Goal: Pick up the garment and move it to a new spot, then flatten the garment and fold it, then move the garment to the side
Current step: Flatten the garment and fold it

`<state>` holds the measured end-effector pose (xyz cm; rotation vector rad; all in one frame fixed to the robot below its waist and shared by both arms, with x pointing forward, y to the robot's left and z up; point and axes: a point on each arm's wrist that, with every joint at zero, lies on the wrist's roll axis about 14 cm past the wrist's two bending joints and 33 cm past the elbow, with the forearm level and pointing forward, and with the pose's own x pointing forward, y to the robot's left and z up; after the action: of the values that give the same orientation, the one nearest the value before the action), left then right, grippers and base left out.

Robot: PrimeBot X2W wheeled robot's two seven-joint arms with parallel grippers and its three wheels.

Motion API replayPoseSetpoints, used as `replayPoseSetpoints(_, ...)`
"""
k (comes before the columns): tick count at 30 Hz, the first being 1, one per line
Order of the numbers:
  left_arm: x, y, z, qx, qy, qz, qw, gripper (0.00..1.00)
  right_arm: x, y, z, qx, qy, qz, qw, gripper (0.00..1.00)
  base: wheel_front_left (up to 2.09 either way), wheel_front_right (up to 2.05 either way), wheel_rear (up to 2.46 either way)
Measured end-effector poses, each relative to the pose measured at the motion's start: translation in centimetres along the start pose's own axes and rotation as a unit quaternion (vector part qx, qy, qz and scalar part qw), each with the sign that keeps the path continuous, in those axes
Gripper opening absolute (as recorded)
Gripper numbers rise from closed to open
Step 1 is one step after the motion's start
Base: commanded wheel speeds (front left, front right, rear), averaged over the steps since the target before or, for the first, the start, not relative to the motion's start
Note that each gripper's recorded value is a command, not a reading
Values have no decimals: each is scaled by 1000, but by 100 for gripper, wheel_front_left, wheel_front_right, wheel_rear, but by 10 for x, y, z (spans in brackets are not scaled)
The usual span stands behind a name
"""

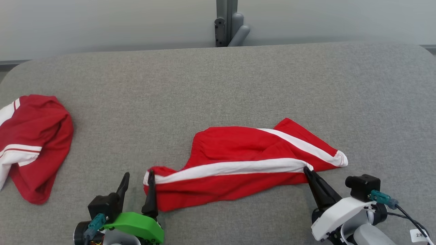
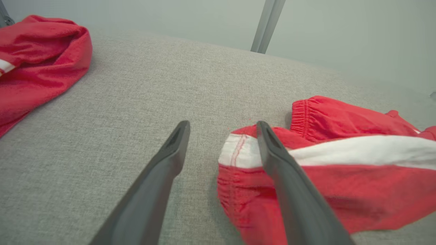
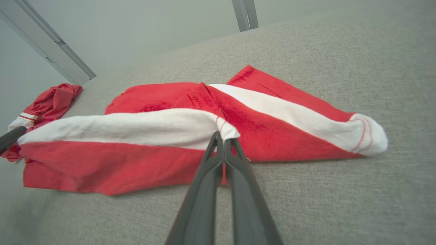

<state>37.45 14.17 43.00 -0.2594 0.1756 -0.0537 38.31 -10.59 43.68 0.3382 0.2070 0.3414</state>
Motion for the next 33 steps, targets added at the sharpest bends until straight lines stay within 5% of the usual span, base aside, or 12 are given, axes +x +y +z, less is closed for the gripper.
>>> replayPoseSetpoints(33, -29, -26, -41, -181, 66, -42, 980, 100, -8, -4, -11, -19, 18, -8, 1000, 0, 0, 0, 0)
